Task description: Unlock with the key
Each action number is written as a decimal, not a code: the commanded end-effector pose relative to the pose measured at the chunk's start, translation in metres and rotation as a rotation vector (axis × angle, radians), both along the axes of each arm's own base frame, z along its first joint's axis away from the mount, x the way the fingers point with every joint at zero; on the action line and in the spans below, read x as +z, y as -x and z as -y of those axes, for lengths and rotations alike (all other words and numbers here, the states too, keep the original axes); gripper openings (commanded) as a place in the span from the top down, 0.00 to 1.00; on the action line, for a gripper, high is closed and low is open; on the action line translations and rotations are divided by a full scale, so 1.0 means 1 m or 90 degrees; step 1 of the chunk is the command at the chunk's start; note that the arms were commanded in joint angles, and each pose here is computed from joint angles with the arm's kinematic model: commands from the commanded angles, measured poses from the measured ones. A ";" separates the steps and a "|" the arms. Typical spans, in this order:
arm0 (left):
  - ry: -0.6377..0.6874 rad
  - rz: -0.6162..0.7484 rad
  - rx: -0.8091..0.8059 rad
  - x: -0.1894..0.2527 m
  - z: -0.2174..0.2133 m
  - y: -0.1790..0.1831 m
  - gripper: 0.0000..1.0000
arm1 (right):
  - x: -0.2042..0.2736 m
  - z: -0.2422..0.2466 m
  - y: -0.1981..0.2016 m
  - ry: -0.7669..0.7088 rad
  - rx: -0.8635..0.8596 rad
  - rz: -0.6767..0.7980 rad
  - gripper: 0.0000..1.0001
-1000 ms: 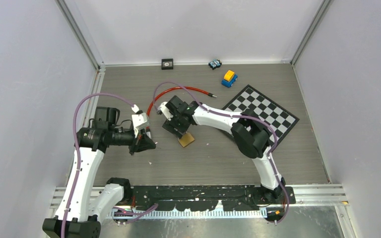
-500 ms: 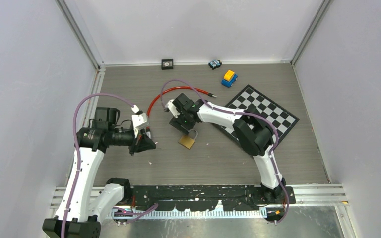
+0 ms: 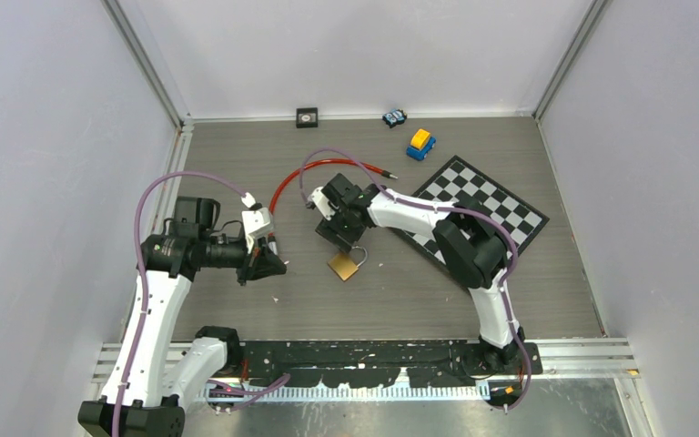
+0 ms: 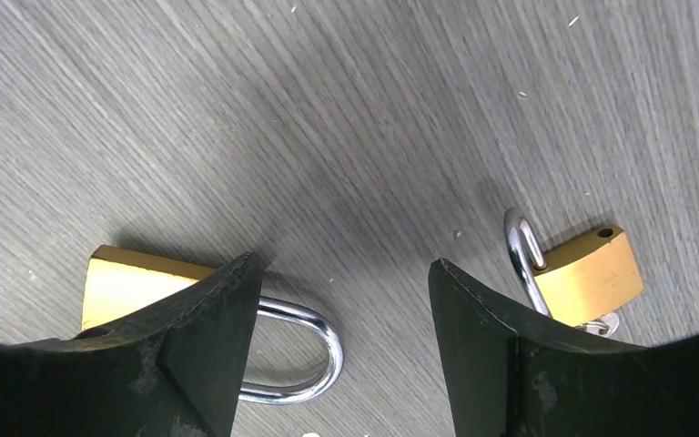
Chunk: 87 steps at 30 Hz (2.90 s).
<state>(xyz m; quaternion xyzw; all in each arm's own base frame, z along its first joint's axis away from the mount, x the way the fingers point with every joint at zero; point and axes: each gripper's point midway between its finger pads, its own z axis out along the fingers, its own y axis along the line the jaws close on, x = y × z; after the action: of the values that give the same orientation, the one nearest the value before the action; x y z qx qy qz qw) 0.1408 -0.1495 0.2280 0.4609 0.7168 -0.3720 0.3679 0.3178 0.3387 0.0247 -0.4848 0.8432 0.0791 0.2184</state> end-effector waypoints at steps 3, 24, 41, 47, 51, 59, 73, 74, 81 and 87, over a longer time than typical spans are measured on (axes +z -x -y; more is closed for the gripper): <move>0.019 0.015 -0.010 0.006 0.003 0.002 1.00 | 0.051 -0.005 0.003 -0.055 0.023 0.035 0.25; 0.024 0.029 -0.016 0.012 0.003 0.006 1.00 | 0.049 0.032 0.067 -0.014 0.379 -0.066 0.17; 0.014 0.034 -0.007 0.013 0.001 0.007 1.00 | 0.018 0.012 0.062 0.073 0.479 -0.015 0.17; 0.014 0.038 -0.006 0.012 0.001 0.006 1.00 | 0.014 0.010 0.057 0.094 0.495 -0.004 0.17; 0.011 0.041 -0.002 0.010 0.000 0.006 1.00 | 0.010 0.007 0.057 0.104 0.508 -0.002 0.17; 0.005 0.042 0.003 0.010 -0.001 0.007 1.00 | 0.000 0.001 0.063 0.109 0.532 -0.024 0.17; -0.002 0.049 0.005 0.010 -0.003 0.008 1.00 | -0.001 0.024 0.087 0.134 0.510 -0.052 0.26; -0.002 0.050 0.005 0.010 -0.003 0.009 1.00 | 0.000 0.027 0.090 0.133 0.506 -0.055 0.27; 0.003 0.054 0.003 0.013 -0.002 0.010 1.00 | 0.002 0.042 0.108 0.118 0.455 -0.087 0.36; 0.005 0.057 0.000 0.013 -0.002 0.012 1.00 | 0.000 0.047 0.107 0.119 0.409 -0.076 0.42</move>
<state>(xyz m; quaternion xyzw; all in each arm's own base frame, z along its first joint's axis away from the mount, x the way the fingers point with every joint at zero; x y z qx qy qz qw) 0.1323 -0.1463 0.2348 0.4712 0.7080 -0.3507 0.3920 0.2116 0.2917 0.0171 -0.7581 0.6411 0.0974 0.0689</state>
